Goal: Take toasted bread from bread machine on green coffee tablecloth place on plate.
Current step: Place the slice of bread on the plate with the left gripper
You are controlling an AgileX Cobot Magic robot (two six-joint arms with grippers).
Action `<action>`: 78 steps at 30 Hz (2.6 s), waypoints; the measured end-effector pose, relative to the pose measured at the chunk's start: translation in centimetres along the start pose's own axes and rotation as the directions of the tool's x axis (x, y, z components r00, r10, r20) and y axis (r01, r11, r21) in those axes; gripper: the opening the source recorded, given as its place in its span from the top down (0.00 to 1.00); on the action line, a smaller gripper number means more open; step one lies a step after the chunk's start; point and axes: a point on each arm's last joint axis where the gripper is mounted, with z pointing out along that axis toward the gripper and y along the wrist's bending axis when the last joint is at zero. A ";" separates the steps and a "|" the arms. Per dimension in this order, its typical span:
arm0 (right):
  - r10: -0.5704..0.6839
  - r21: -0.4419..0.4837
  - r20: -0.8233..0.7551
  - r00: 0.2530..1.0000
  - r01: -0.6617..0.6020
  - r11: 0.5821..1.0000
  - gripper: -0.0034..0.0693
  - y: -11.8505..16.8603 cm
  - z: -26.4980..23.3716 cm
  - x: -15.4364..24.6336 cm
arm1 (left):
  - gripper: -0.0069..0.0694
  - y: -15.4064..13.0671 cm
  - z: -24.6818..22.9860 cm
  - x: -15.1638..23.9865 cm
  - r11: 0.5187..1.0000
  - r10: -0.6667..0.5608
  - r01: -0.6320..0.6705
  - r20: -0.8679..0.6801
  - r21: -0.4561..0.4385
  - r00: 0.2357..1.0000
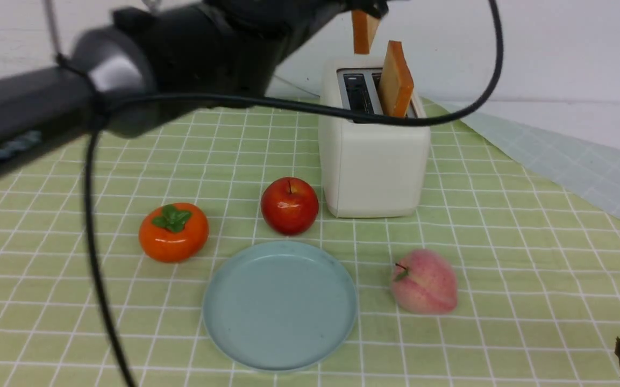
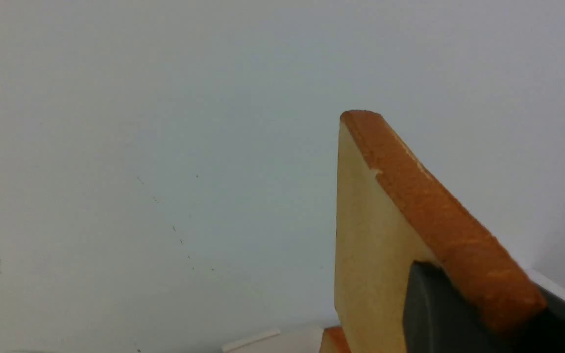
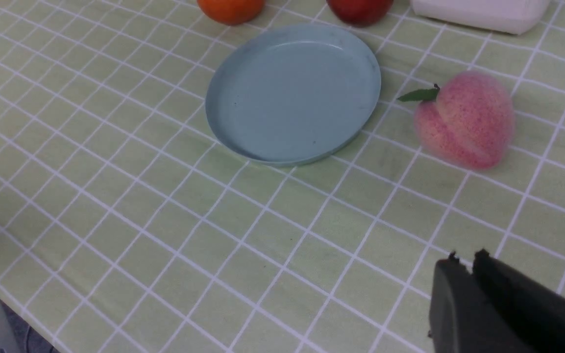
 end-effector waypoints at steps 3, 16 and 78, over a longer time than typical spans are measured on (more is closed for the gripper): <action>0.009 -0.014 0.002 1.000 -0.009 1.000 0.88 0.1 0.0 0.0 | 0.79 0.6 -2.5 -0.4 1.000 0.012 -0.012 -0.052 -0.003 0.999; 0.026 -0.064 0.019 0.999 -0.025 0.998 0.88 0.6 0.0 -0.2 | 0.79 4.2 -15.1 5.9 1.000 0.005 -0.012 -0.295 -0.024 0.955; 0.042 -0.167 0.014 0.999 -0.039 0.985 0.95 1.0 0.6 -0.7 | 0.79 10.9 -9.5 20.8 0.829 -0.451 0.542 -0.738 -0.138 0.501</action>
